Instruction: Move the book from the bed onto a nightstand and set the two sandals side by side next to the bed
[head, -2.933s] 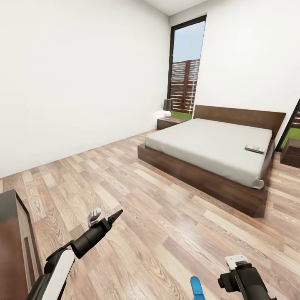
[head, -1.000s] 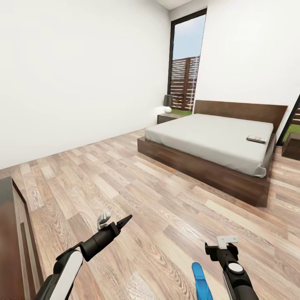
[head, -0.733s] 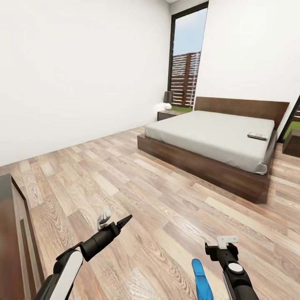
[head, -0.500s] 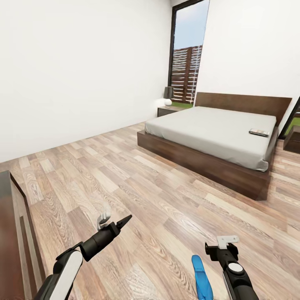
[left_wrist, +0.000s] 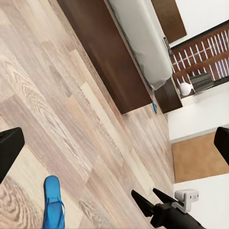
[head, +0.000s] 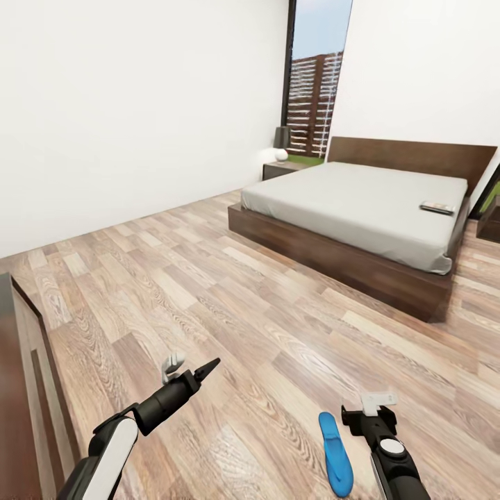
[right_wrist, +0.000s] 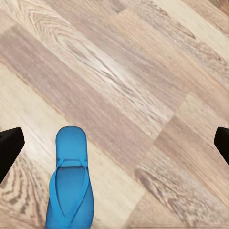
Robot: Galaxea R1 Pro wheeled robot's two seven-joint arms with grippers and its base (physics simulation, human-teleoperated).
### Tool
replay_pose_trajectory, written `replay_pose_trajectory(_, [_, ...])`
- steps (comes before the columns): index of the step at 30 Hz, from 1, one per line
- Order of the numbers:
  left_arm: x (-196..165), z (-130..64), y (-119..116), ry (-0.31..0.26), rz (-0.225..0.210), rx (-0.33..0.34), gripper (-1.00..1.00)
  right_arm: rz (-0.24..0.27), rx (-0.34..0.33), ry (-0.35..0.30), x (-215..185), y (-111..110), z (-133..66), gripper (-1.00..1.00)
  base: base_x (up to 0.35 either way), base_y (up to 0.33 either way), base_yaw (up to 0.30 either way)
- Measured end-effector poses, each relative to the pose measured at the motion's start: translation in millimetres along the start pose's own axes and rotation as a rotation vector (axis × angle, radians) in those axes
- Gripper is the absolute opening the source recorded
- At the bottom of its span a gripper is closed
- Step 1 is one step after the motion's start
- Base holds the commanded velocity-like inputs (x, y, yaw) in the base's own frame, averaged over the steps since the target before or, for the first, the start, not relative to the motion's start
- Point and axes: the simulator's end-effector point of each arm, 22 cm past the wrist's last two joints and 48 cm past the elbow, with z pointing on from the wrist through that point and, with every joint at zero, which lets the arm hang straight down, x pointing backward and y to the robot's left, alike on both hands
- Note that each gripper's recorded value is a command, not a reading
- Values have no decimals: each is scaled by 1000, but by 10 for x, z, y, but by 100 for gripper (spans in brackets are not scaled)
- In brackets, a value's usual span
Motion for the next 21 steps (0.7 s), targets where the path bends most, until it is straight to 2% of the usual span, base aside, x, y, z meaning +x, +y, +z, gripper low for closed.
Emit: replay_pose_trajectory(21, [232, 75, 379, 41, -54, -49, 100, -19, -27, 125, 609, 176, 176, 100, 0, 0, 0])
